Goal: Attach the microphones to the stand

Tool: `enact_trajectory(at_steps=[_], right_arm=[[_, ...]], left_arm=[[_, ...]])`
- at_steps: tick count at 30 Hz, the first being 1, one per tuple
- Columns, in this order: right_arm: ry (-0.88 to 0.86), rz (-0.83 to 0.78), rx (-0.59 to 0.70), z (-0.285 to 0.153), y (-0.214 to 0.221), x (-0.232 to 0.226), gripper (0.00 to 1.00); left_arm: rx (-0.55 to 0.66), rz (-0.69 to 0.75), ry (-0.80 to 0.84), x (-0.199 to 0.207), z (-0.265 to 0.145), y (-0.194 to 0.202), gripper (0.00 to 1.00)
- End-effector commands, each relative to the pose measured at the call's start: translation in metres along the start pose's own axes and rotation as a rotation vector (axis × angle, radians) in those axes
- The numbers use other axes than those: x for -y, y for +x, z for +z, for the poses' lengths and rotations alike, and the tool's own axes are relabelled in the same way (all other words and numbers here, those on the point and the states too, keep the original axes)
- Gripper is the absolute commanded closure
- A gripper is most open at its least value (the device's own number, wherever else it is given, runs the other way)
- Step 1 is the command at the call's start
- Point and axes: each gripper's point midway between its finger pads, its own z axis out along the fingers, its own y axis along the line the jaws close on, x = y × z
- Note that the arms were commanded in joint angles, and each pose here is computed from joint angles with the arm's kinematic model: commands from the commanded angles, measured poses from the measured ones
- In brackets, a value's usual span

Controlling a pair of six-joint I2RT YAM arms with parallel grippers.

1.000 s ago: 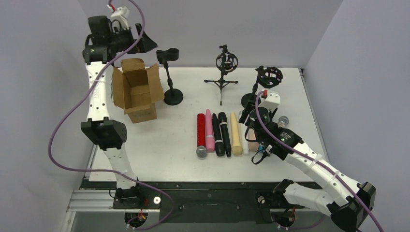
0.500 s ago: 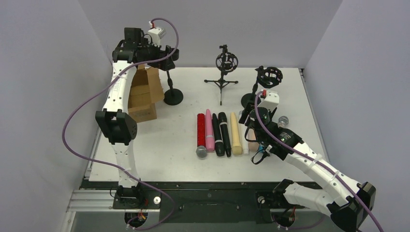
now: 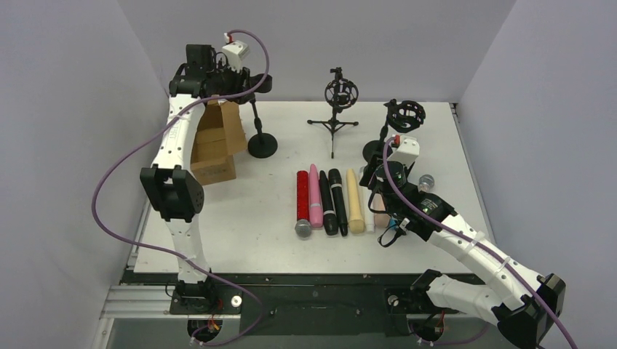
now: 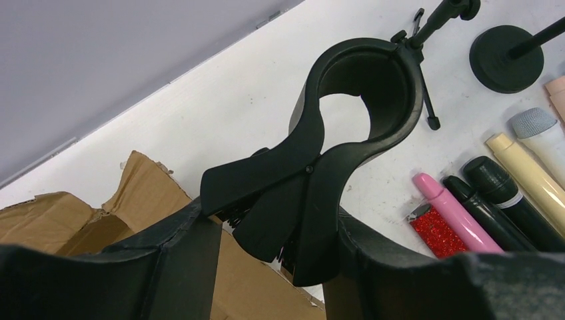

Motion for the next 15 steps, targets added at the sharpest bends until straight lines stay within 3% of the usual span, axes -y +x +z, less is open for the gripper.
enact_trajectory(at_steps=[1,8,15], right_arm=[[-0.024,0.006,0.028,-0.001,-0.009,-0.008,0.46],[-0.044,-0.015,0.01,0.002,-0.004,-0.012,0.47],[-0.168,-0.083,-0.07,0.009,0.01,-0.043,0.48]], left_arm=[[0.114,0.024,0.029,0.016,-0.028,-0.038,0.94],[0.101,-0.002,0.086,0.043,-0.053,-0.028,0.98],[0.096,-0.012,0.15,0.076,-0.082,-0.015,1.0]])
